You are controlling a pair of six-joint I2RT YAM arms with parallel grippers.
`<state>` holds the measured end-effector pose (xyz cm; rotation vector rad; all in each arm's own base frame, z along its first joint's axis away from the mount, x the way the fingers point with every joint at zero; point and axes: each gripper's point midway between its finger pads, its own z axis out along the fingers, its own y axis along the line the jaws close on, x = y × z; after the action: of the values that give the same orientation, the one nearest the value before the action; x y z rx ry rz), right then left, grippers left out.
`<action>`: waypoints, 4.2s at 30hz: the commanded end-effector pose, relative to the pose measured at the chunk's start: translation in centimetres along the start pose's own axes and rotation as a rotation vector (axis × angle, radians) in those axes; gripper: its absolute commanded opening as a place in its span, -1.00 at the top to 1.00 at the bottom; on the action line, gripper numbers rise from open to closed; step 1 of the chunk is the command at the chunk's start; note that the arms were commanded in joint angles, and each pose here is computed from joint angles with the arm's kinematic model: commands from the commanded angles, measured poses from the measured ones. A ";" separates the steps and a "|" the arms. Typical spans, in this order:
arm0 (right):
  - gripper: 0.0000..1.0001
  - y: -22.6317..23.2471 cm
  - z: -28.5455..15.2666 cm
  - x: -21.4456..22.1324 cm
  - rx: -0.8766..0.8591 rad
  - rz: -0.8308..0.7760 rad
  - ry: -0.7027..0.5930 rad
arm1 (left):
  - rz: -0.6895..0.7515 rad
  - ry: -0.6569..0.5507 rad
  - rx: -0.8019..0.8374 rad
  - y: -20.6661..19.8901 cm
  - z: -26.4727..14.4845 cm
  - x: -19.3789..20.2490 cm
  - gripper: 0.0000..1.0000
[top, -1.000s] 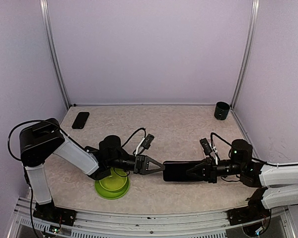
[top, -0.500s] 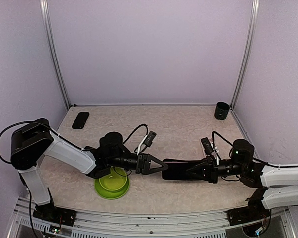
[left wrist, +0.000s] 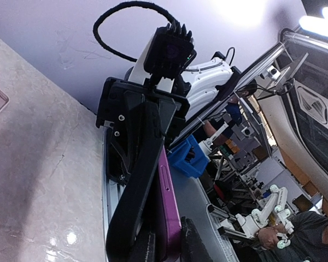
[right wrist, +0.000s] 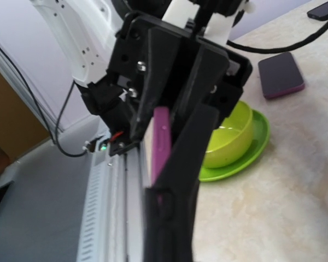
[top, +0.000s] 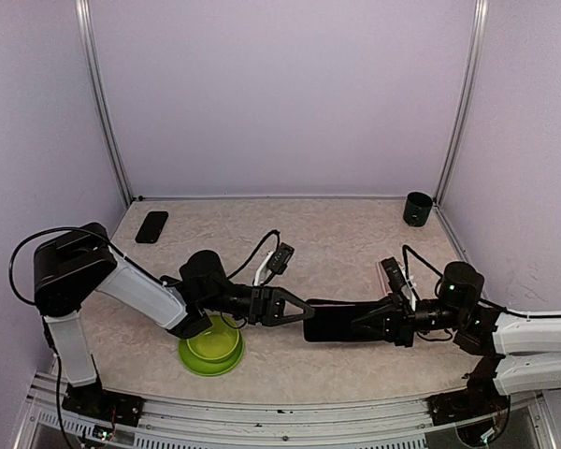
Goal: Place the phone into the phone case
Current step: Press the corner of the phone case at the bottom left corner of the phone case.
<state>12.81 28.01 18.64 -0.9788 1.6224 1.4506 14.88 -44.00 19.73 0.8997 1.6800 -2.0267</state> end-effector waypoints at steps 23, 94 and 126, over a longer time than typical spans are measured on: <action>0.95 3.9 -0.3 -1.4 -0.161 -0.137 -0.043 | 0.009 -0.075 -0.026 -1.1 -1.7 -1.9 0.08; 0.99 1.4 1.0 -1.3 -0.045 -0.099 -0.013 | 0.093 0.093 -0.002 -3.2 0.5 1.5 0.34; 1.00 -0.4 2.0 -2.5 0.031 -0.011 0.001 | 0.115 -0.076 -0.384 1.5 -2.1 -1.4 0.31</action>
<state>13.45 29.50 17.58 -0.9760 1.7426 1.4521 16.09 -42.93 18.73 0.8584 1.8396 -1.5839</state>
